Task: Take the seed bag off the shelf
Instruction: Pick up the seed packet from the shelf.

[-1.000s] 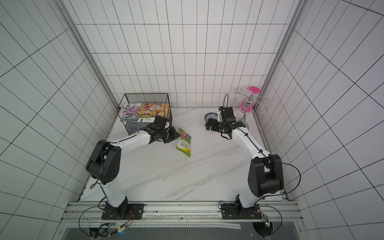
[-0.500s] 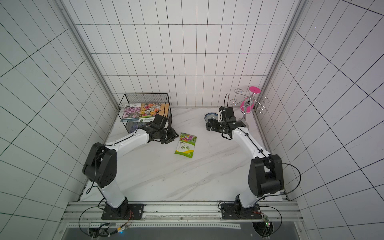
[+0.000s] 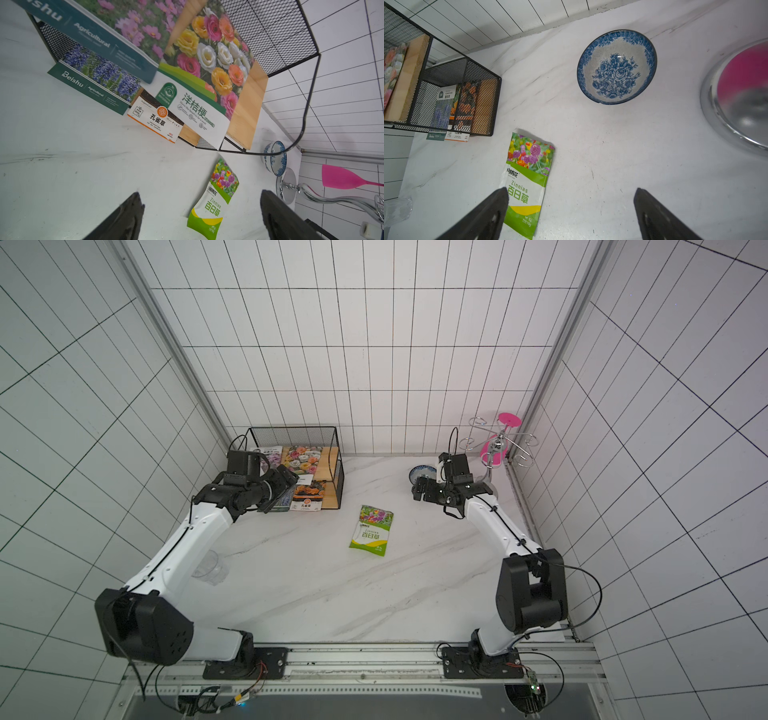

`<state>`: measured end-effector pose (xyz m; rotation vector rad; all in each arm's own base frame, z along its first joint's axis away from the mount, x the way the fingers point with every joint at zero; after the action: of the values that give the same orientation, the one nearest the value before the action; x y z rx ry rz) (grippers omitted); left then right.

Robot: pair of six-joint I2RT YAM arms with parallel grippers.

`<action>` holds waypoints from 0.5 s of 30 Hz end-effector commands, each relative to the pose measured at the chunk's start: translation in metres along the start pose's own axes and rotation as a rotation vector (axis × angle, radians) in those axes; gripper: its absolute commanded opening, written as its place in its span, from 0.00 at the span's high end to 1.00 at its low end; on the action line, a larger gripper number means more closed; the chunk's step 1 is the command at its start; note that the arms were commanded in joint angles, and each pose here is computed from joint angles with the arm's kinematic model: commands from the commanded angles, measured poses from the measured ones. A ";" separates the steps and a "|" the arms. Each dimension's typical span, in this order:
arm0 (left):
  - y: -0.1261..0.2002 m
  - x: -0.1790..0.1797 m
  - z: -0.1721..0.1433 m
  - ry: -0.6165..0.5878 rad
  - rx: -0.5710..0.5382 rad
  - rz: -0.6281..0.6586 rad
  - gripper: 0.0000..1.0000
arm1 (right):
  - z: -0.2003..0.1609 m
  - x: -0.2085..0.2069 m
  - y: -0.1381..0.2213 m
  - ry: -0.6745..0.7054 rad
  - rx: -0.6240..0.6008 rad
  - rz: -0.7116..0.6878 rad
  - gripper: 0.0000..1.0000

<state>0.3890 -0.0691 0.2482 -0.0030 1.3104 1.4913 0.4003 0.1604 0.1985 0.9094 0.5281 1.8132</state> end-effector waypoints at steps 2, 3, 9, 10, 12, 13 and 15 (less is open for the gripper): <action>-0.018 0.011 0.008 0.009 -0.017 0.061 0.09 | -0.005 -0.005 -0.005 -0.011 0.014 -0.001 0.01; -0.021 0.013 0.011 0.020 -0.023 0.065 0.09 | -0.006 -0.005 -0.005 -0.011 0.013 -0.002 0.01; -0.045 0.017 0.024 0.071 -0.044 0.064 0.10 | -0.008 -0.006 -0.005 -0.011 0.019 -0.001 0.01; -0.049 0.017 0.026 0.072 -0.045 0.067 0.10 | -0.009 -0.006 -0.006 -0.013 0.022 -0.001 0.01; -0.055 0.015 0.029 0.074 -0.043 0.064 0.11 | -0.009 -0.006 -0.006 -0.014 0.024 -0.001 0.01; -0.058 0.015 0.030 0.076 -0.043 0.063 0.11 | -0.010 -0.006 -0.006 -0.013 0.024 -0.001 0.01; -0.062 0.012 0.035 0.082 -0.051 0.056 0.11 | -0.011 -0.006 -0.006 -0.014 0.027 0.000 0.01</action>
<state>0.4295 -0.0522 0.1955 0.0108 1.3980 1.5848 0.4002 0.1606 0.1984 0.9104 0.5284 1.8140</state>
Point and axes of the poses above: each gripper's point midway between its finger pads, its own y axis back along the fingers, its own x axis along the line the jaws close on, z = x × y, the point moved 2 cm from there along y, back along the fingers, and after that the axes turned 2 degrees about y, right-handed, at the moved point
